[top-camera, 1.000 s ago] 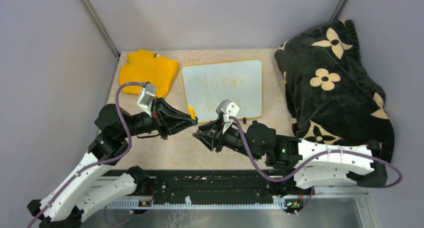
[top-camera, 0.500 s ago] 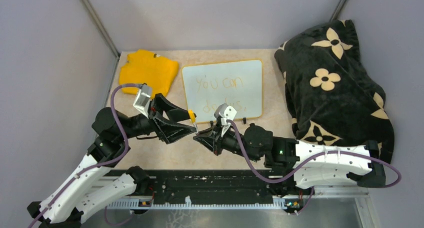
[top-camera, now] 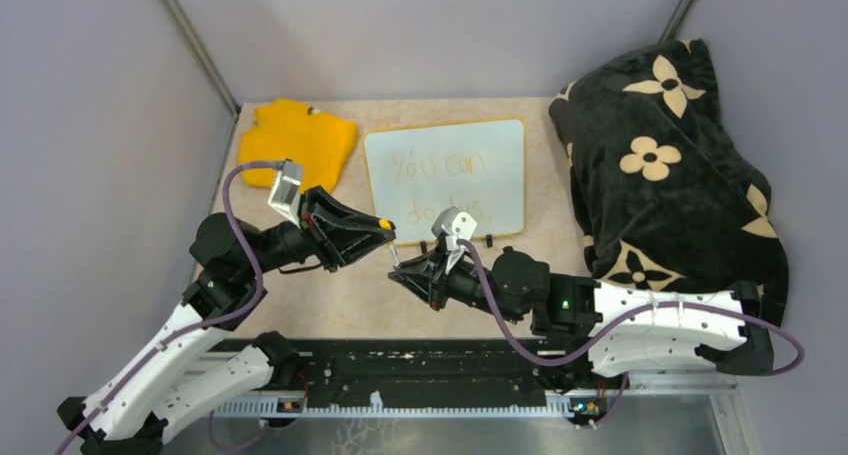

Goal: Write a sentence on the whiteboard
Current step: Place the whiteboard marker at the center of the board.

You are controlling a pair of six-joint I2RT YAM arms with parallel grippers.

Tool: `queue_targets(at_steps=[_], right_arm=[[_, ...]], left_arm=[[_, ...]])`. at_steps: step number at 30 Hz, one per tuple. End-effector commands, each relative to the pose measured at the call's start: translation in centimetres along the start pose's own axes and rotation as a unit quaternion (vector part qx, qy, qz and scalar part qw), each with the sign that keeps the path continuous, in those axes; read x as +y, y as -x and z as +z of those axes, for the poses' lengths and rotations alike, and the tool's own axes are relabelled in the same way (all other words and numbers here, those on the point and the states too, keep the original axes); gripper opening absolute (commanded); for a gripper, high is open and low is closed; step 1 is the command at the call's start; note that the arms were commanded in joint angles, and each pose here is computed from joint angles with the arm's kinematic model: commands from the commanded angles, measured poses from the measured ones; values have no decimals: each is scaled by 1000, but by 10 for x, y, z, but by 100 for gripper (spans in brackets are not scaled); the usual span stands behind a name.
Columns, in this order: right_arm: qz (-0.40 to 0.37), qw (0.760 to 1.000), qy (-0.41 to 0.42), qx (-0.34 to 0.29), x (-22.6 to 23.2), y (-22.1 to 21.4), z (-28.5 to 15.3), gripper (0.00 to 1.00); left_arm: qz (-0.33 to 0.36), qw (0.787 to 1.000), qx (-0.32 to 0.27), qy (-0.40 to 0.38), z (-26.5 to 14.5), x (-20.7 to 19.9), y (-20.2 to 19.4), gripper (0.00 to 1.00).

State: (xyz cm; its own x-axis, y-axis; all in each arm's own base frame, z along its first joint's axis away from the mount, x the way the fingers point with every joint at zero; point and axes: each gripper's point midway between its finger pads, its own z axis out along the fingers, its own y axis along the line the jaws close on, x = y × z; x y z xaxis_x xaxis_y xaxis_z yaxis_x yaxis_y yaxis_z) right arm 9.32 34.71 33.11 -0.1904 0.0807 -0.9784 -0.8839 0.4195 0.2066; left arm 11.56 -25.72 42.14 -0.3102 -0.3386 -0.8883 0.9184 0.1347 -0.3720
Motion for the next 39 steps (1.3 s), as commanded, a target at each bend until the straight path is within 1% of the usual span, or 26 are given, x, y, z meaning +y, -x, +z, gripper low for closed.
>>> queue_targets(at_steps=[1, 3, 4, 6, 11, 14, 18, 19, 20, 21, 22, 24, 27, 29, 32, 33, 35, 39], right_arm=[[16, 999, 0, -36, 1, 18, -1, 0], [17, 999, -2, -36, 0, 18, -1, 0], [18, 999, -4, -38, 0, 19, -1, 0], [20, 999, -7, -40, -2, 20, -1, 0], [24, 998, -22, -55, -7, 27, -2, 0], [28, 996, -40, -75, -13, 39, -3, 0], [27, 993, -56, -99, -18, 51, -4, 0], [23, 994, -53, -97, -17, 51, -3, 0], [20, 994, -49, -93, -15, 49, -2, 0], [17, 995, -46, -89, -14, 47, 0, 0], [16, 995, -43, -84, -13, 44, 0, 0], [15, 996, -37, -78, -11, 39, 2, 0], [17, 997, -36, -72, -11, 36, 1, 0], [18, 997, -35, -69, -11, 34, 1, 0], [19, 997, -33, -62, -10, 29, 2, 0], [20, 997, -32, -60, -10, 28, 2, 0], [22, 998, -29, -56, -9, 25, 3, 0], [22, 998, -23, -52, -6, 23, 4, 0]], left_arm=[[-14, 1000, 0, -14, 2, -2, -5, 26], [-22, 1000, 8, -19, 3, -1, -10, 22], [-26, 999, 13, -21, 4, -1, -14, 16], [-34, 999, 21, -22, 4, 1, -19, 0], [-55, 997, 46, -28, 4, 4, -37, 0], [-70, 995, 62, -30, 1, 6, -50, 0], [-81, 995, 62, -12, -5, 13, -59, 0], [-80, 995, 58, -8, -6, 13, -59, 10], [-78, 996, 52, -6, -7, 13, -57, 28], [-76, 996, 47, -4, -8, 13, -55, 42], [-75, 996, 41, -2, -9, 12, -52, 52], [-72, 997, 30, -6, -11, 9, -47, 62], [-75, 997, 27, -6, -11, 9, -46, 65], [-78, 997, 30, -4, -10, 10, -49, 65], [-82, 996, 28, -2, -9, 12, -49, 61], [-83, 996, 26, -1, -9, 12, -49, 60], [-84, 996, 23, -1, -9, 13, -48, 53], [-87, 996, 24, 4, -7, 15, -49, 44]])
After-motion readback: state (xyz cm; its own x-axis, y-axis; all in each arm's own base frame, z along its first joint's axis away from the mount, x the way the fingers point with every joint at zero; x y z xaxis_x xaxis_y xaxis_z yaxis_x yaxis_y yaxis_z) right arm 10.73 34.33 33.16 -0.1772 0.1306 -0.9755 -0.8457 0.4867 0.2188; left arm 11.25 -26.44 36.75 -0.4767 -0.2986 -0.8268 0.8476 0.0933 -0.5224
